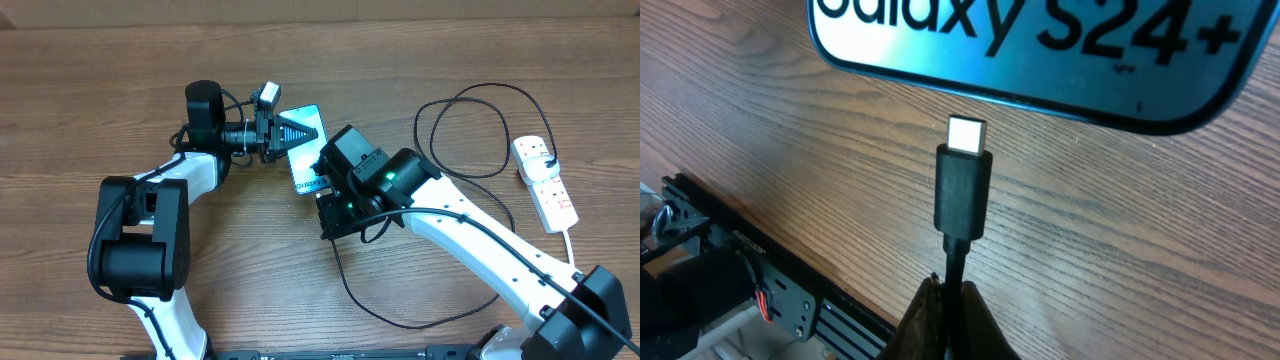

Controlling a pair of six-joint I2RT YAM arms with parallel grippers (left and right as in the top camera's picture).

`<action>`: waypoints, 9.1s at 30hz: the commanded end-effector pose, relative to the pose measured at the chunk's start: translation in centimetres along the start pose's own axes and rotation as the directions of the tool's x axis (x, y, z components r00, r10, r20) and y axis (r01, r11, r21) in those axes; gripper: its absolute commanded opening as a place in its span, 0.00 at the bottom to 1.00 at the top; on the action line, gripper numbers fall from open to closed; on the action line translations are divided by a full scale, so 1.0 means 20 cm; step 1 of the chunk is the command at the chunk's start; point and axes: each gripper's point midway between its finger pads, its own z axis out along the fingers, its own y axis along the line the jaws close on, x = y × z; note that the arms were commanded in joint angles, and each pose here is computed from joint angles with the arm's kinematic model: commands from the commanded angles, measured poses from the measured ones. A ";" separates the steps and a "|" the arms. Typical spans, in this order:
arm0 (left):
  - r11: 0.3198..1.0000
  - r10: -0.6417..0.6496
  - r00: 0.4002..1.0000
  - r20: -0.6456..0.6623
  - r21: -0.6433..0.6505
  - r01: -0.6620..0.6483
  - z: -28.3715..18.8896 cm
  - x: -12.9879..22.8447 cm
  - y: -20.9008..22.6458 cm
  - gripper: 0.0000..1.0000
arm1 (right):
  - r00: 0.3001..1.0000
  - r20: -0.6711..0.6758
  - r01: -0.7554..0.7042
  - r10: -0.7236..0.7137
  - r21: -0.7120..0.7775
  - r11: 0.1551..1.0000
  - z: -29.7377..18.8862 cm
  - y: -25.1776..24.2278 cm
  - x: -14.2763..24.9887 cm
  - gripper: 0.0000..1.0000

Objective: Plug charger to phone and switch on socket
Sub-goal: 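Align the USB-C plug with the phone's port and push it in, then press the plug fully into the phone's port with the right gripper, then release the plug with right and lower the phone flat with left, then hold the phone flat on the table with the left gripper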

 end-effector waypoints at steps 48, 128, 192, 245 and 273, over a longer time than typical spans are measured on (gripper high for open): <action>0.996 0.084 0.996 -0.036 0.022 -0.083 0.01 0.02 -0.04 0.04 | 0.995 0.097 0.025 -0.027 0.028 0.999 -0.01 0.00 -0.11 0.04; 0.992 0.124 0.989 -0.076 0.028 -0.122 0.10 0.07 -0.03 0.04 | 0.869 0.492 0.053 -0.061 0.030 0.998 -0.17 0.08 -0.59 0.04; 0.820 0.126 0.987 -0.103 -0.549 -0.162 0.13 0.25 0.69 0.09 | 0.825 0.479 -0.441 0.302 0.210 0.872 -0.68 -0.33 -0.12 1.00; 0.594 -0.156 0.987 0.050 -0.794 0.134 -0.09 0.40 0.90 0.81 | 0.819 0.490 -0.439 0.299 0.199 0.876 -0.63 -0.33 -0.19 1.00; 0.503 -0.098 0.995 -0.026 -0.864 0.027 -0.05 0.39 0.91 0.96 | 0.817 0.493 -0.438 0.298 0.196 0.877 -0.63 -0.32 -0.19 1.00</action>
